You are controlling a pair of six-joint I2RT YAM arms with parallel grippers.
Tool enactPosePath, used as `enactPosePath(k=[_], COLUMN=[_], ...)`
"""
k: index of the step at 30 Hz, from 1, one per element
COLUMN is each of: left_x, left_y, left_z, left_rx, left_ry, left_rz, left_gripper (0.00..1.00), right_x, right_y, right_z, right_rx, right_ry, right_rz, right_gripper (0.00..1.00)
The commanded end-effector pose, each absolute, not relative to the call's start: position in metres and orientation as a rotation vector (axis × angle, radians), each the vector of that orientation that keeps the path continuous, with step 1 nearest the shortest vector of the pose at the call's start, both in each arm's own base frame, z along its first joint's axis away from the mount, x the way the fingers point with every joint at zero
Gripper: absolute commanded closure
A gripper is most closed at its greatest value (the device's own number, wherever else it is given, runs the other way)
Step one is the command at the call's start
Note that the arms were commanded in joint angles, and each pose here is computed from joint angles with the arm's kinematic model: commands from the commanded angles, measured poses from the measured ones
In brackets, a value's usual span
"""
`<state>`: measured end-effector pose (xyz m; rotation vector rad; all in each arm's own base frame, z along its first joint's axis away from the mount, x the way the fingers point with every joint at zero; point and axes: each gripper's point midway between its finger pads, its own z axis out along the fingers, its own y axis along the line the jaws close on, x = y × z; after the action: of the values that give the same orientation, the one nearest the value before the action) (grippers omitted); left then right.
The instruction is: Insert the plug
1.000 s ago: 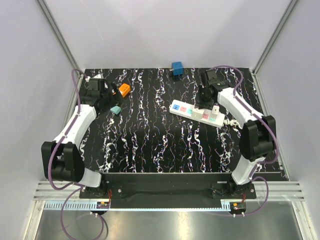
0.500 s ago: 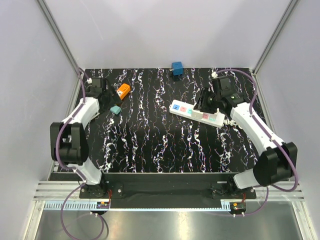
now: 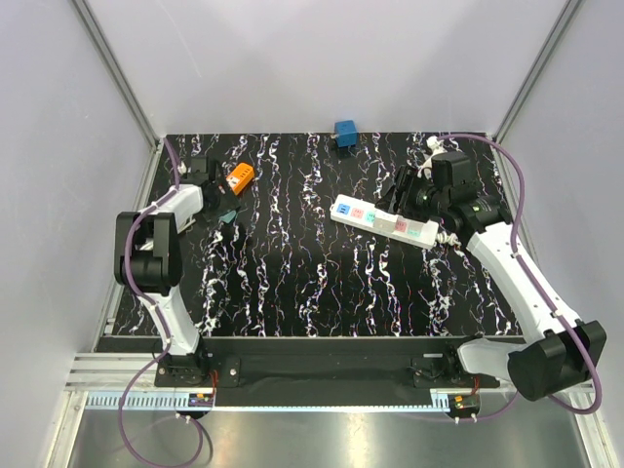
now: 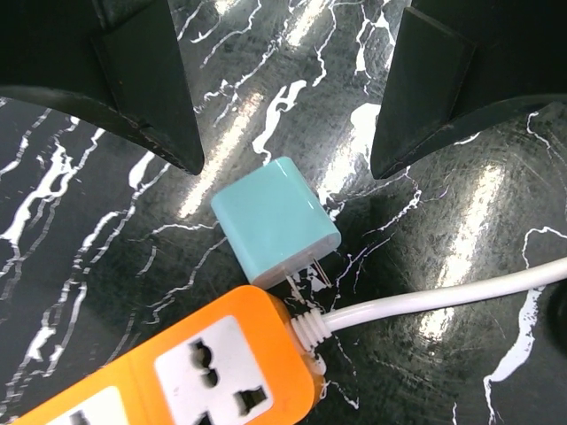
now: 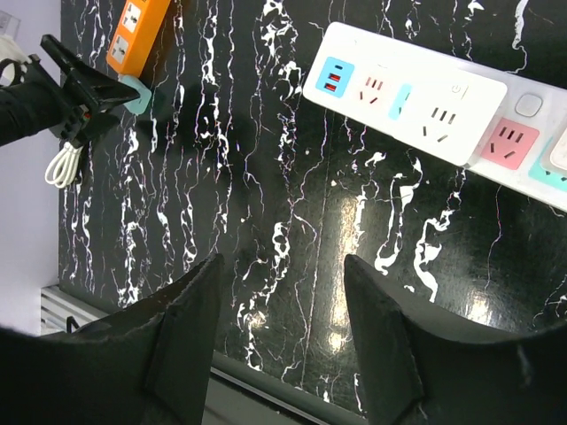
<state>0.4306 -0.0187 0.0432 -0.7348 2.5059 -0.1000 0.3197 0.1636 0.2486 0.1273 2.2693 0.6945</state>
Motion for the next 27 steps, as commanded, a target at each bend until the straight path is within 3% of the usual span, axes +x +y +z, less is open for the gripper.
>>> enactPosePath(k=[1,15,21,25,26,27], left_x=[0.449,0.458,0.464,0.465,0.464,0.463], left_y=[-0.015,-0.007,-0.007,-0.008,-0.008,-0.009], left_z=[0.051,0.039,0.029,0.031,0.031,0.036], left_rx=[-0.731,-0.74,-0.783,-0.782,-0.782,-0.782], left_ry=[2.451,2.45,2.466,2.464,2.468,2.459], left_rz=[-0.087,-0.025,-0.032,-0.042,-0.042,-0.048], left_gripper=[0.18,0.17,0.21,0.35,0.51,0.58], right_x=[0.315,0.307,0.306,0.305,0.305,0.305], right_y=[0.167,0.168,0.167,0.166,0.166,0.167], right_z=[0.259,0.264,0.263,0.26,0.259,0.258], right_rx=[0.105,0.115,0.115,0.108,0.11,0.108], right_ry=[2.23,2.214,2.213,2.223,2.226,2.23], right_rz=[0.74,0.768,0.764,0.755,0.755,0.759], right_gripper=[0.36,0.34,0.34,0.33,0.33,0.33])
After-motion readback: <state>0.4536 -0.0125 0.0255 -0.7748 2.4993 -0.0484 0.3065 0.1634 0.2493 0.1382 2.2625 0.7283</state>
